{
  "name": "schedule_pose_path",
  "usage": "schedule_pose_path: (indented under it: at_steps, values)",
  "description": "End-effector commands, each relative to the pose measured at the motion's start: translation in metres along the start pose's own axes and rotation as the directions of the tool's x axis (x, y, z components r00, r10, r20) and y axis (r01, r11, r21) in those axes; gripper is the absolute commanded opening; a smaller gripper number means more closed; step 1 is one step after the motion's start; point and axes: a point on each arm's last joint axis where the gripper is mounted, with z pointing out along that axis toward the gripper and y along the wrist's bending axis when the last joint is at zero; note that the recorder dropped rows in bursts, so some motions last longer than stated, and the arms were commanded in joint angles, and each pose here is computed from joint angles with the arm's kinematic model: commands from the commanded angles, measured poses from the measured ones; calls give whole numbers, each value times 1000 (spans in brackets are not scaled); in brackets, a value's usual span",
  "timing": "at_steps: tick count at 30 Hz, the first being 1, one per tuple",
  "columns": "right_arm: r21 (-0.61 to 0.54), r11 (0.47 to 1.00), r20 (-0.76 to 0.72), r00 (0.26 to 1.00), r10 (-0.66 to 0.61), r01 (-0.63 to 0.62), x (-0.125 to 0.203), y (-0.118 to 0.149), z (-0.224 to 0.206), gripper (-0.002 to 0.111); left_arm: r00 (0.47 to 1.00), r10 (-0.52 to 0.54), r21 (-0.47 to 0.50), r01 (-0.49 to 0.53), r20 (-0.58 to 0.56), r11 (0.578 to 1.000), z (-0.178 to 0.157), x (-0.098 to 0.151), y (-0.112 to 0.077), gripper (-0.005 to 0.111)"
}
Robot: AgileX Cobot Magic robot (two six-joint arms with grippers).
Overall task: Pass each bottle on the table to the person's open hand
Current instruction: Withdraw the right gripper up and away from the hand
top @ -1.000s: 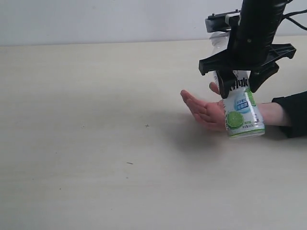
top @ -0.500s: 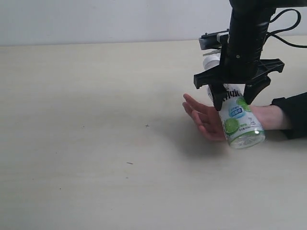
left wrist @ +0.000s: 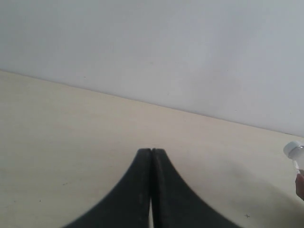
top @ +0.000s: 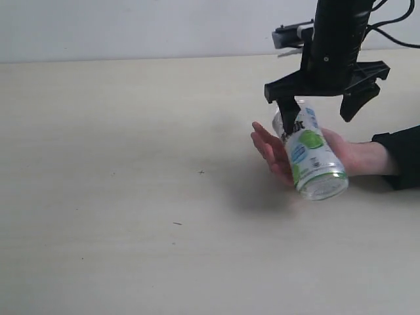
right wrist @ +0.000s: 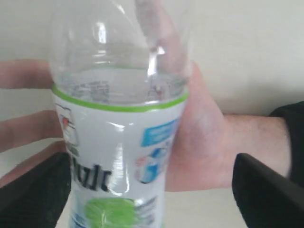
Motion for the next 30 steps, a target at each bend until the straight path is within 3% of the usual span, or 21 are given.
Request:
schedule_pose_path:
  at_steps: [1, 9, 12, 15, 19, 24, 30]
  values:
    - [-28, 1000, 104, 995, 10, -7, 0, 0, -36, 87, 1000, 1, -6, -1, 3, 1000, 0, 1, 1, 0]
    - [-43, 998, 247, 968, -41, 53, 18, -7, -89, 82, 1000, 1, -6, -1, 3, 1000, 0, 1, 1, 0]
    - [-77, 988, 297, 949, -104, 133, 35, -8, -110, 51, 1000, 1, -6, -1, 3, 1000, 0, 1, 1, 0]
    - [-125, 977, 412, 905, -107, 172, 62, -10, -134, 4, 1000, 1, -6, -1, 3, 1000, 0, 1, 1, 0]
    - [-141, 973, 595, 801, -66, 184, 120, -22, -142, 0, 1000, 1, -6, -1, 3, 1000, 0, 1, 1, 0]
    - [-136, 975, 673, 738, -39, 176, 194, -35, -94, 0, 1000, 1, -6, -1, 3, 1000, 0, 1, 1, 0]
    - [-146, 973, 721, 693, -20, 180, 220, -41, -98, 0, 1000, 1, -6, -1, 3, 1000, 0, 1, 1, 0]
